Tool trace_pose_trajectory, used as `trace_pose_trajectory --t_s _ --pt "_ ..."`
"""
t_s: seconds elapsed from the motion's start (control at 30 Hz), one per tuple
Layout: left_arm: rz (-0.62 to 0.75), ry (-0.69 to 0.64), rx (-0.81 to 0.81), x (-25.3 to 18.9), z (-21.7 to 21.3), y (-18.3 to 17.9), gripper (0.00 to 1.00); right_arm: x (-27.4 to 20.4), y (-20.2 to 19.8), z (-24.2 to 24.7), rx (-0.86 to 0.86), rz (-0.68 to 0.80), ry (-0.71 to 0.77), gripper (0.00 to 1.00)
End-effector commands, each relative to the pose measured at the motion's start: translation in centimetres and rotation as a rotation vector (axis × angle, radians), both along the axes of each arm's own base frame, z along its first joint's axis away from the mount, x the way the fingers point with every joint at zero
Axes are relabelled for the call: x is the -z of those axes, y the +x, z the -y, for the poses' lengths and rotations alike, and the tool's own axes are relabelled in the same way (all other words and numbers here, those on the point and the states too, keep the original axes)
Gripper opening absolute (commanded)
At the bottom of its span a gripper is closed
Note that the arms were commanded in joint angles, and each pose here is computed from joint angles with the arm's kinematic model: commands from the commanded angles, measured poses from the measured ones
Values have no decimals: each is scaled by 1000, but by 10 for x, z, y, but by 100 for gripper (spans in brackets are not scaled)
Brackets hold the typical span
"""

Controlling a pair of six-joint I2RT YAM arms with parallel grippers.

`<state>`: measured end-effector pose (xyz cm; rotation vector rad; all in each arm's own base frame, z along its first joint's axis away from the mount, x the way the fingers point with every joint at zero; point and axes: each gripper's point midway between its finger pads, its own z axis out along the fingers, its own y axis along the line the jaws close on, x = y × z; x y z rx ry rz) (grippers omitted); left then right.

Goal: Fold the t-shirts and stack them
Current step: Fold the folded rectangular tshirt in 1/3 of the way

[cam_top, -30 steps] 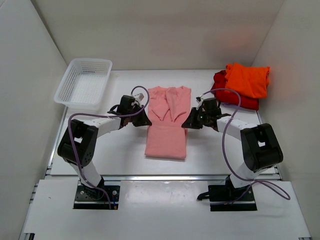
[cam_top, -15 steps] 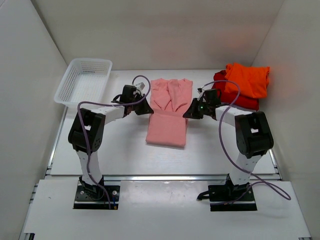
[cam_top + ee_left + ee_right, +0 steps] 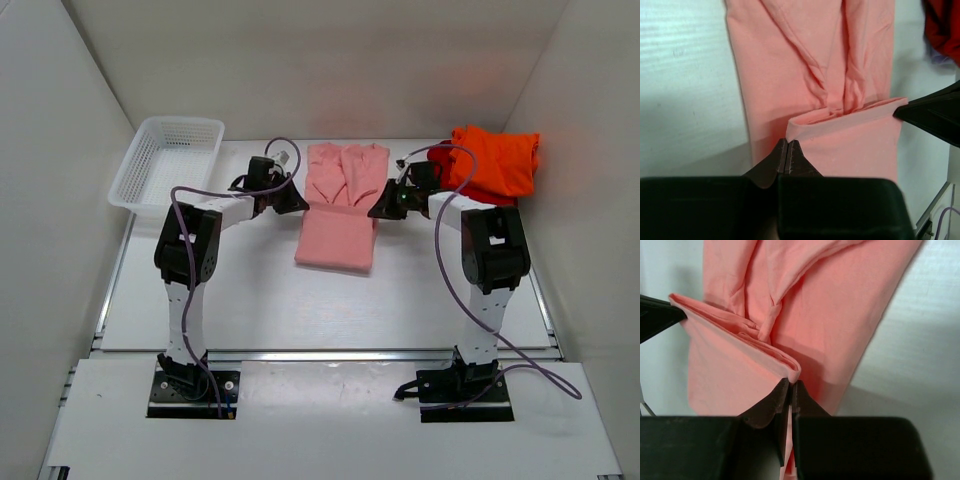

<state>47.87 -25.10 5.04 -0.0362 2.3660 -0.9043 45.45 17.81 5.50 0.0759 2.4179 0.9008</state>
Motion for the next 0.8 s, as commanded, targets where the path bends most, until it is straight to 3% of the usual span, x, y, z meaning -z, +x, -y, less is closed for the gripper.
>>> trace_pose_trajectory --t_s 0.0,0.5,0.77 --pt "77 -26 -41 -29 -9 30 0 -13 29 17 21 65 -23 0" --pt "108 -22 -56 -30 10 122 0 0 101 45 54 69 -43 0" --pt "69 -2 -91 -16 -2 124 0 7 128 48 46 66 -54 0"
